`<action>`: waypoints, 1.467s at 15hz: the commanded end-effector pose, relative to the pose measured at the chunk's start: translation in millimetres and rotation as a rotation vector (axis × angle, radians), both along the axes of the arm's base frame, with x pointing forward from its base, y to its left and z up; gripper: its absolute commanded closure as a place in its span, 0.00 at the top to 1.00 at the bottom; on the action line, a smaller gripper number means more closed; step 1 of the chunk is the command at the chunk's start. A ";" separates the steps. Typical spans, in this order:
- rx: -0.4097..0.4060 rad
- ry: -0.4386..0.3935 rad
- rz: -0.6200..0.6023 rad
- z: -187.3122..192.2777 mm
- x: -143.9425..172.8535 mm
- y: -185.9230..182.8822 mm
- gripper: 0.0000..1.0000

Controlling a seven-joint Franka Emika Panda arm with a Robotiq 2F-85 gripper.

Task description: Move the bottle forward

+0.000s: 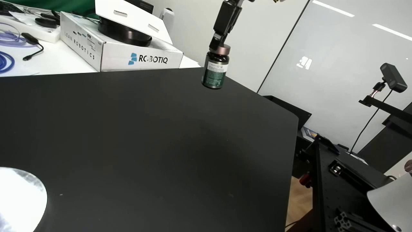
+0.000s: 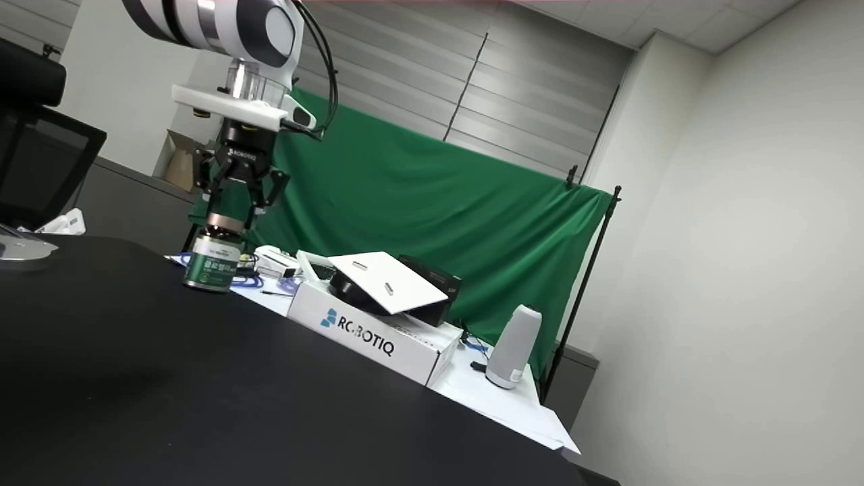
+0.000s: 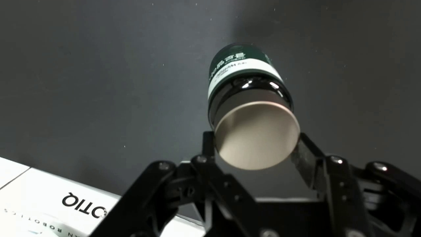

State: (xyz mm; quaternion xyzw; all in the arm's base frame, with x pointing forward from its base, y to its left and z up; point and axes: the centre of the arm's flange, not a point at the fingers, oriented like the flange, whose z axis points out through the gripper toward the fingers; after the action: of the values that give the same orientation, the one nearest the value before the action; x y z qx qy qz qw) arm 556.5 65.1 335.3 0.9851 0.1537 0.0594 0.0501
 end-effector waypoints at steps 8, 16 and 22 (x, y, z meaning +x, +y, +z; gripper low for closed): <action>0.049 -0.068 -0.074 -26.1 -104.7 -106.8 0.35; 0.103 -0.133 -0.199 -43.0 -130.1 -194.9 0.35; 0.096 -0.099 -0.215 -49.0 -129.2 -196.8 0.60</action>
State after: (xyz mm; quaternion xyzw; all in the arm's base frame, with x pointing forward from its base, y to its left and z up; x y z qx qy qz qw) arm 427.4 -131.6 286.4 0.9930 0.0416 0.1097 0.0165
